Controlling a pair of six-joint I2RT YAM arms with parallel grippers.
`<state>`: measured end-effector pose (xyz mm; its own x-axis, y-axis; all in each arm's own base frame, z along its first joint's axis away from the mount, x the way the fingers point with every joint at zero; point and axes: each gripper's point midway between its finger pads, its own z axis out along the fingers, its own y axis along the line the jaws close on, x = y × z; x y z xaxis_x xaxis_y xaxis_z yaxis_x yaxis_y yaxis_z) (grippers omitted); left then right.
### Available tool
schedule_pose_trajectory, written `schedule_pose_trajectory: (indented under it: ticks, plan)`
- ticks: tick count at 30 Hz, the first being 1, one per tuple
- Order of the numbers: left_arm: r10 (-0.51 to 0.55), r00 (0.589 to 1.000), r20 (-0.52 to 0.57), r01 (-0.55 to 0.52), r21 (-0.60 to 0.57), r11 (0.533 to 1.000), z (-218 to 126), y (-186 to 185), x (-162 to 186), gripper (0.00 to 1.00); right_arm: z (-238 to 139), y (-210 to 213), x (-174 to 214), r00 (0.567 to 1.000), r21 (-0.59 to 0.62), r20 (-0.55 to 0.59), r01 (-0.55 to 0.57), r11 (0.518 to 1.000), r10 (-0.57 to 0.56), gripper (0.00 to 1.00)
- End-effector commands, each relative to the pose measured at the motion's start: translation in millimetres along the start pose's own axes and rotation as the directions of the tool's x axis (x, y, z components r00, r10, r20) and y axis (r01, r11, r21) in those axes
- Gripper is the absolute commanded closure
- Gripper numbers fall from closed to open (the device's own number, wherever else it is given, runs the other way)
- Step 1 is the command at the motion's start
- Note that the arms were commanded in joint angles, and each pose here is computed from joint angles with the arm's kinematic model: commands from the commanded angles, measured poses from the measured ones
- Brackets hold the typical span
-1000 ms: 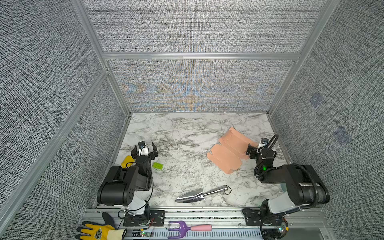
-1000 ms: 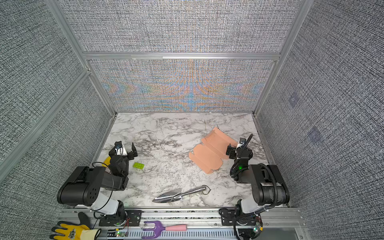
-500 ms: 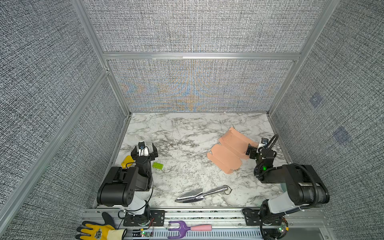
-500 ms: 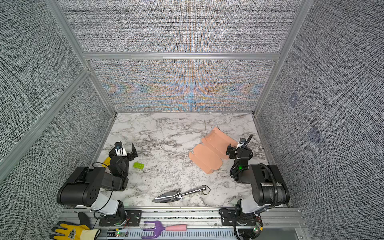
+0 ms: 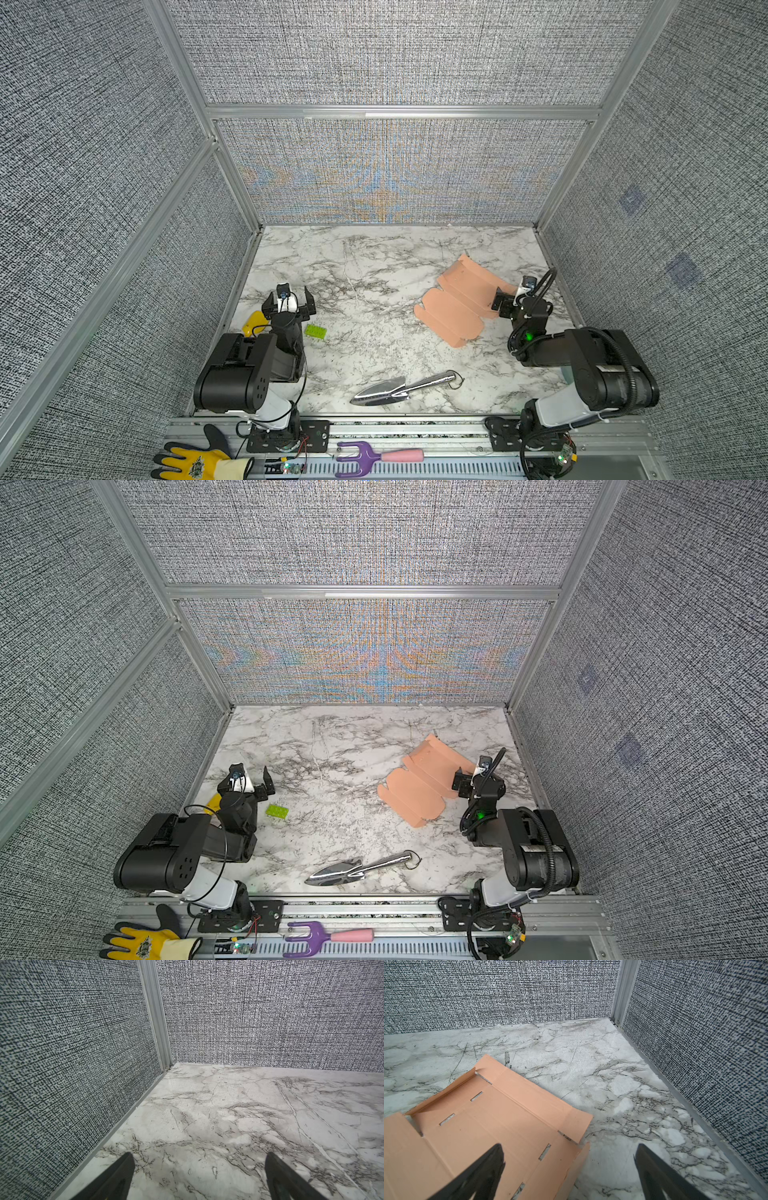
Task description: Fold the paper box
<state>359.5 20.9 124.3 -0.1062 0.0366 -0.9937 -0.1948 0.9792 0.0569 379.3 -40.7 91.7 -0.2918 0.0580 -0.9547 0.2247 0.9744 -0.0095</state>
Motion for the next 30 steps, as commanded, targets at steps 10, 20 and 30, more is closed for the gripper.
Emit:
schedule_pose_trajectory:
  ticks: [10, 20, 30]
  plan:
    - [0.006, 1.000, 0.024, -0.006, -0.015, 1.000, -2, 0, -7, 0.00, -8, -10, -11, 0.997, 0.045, 0.074, -0.042, 0.998, 0.038, 0.01]
    - [0.011, 0.999, 0.048, -0.009, -0.061, 0.998, -9, 3, -12, 0.00, -30, -18, -28, 0.991, 0.070, 0.126, -0.060, 0.996, 0.051, 0.01]
    - [0.063, 0.997, 0.037, -0.062, -0.015, 0.998, -7, -9, -22, 0.00, -46, -18, -66, 0.988, 0.070, 0.108, -0.119, 0.990, 0.111, 0.01]
